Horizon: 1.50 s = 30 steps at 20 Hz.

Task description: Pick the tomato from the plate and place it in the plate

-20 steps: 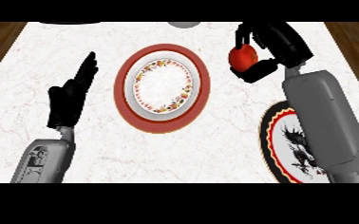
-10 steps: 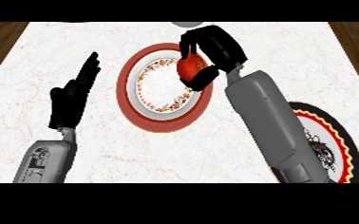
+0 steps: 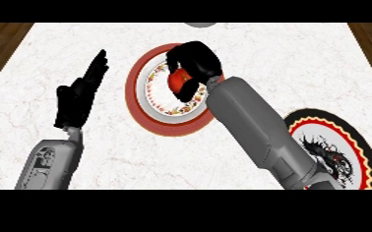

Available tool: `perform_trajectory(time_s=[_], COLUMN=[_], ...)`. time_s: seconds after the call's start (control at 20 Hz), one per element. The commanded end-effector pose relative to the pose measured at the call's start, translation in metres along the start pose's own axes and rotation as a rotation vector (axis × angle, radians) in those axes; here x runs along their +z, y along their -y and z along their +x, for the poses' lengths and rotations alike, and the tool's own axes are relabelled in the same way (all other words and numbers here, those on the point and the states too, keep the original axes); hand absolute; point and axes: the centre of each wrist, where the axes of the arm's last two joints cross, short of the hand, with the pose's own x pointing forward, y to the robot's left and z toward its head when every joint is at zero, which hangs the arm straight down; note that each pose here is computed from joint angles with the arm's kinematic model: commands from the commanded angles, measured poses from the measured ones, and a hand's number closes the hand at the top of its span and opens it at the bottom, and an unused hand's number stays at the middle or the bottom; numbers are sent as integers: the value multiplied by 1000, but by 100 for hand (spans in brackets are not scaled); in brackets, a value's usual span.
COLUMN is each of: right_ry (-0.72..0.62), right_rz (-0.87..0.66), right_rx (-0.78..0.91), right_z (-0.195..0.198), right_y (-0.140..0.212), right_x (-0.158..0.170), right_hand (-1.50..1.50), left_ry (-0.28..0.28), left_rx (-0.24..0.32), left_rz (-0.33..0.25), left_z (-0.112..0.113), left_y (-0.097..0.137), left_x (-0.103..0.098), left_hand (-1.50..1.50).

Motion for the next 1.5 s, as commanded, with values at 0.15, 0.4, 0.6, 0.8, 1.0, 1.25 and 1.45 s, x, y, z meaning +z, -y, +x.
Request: perform_trajectory(time_s=[0.15, 0.4, 0.6, 0.8, 1.0, 1.25, 1.45], right_ry=[-129, -87, -37, -58, -110, -176, -187], right_rz=[76, 63, -12, -174, -265, -357, -337], right_rx=[-133, -207, -447, -597, -693, -755, -767], right_z=[-15, -12, -4, -19, -31, -102, -152], right_y=[-39, -49, -32, -22, -5, 30, 54], right_x=[7, 8, 4, 4, -1, 28, 60], right_hand=[-150, -150, -150, -150, -150, -150, -150], left_ry=[-4, 21, 18, -6, -9, -21, -27], left_rx=[12, 16, 2, -7, 3, 5, -1], left_rz=[-25, -39, -36, -18, 11, 21, 27], left_z=[-5, 8, -4, -9, -10, -9, -1], left_y=[16, 18, 3, 0, -8, -7, -10], left_x=[-10, -12, -5, 1, 4, 4, 9], left_hand=[0, 0, 0, 0, 0, 0, 0])
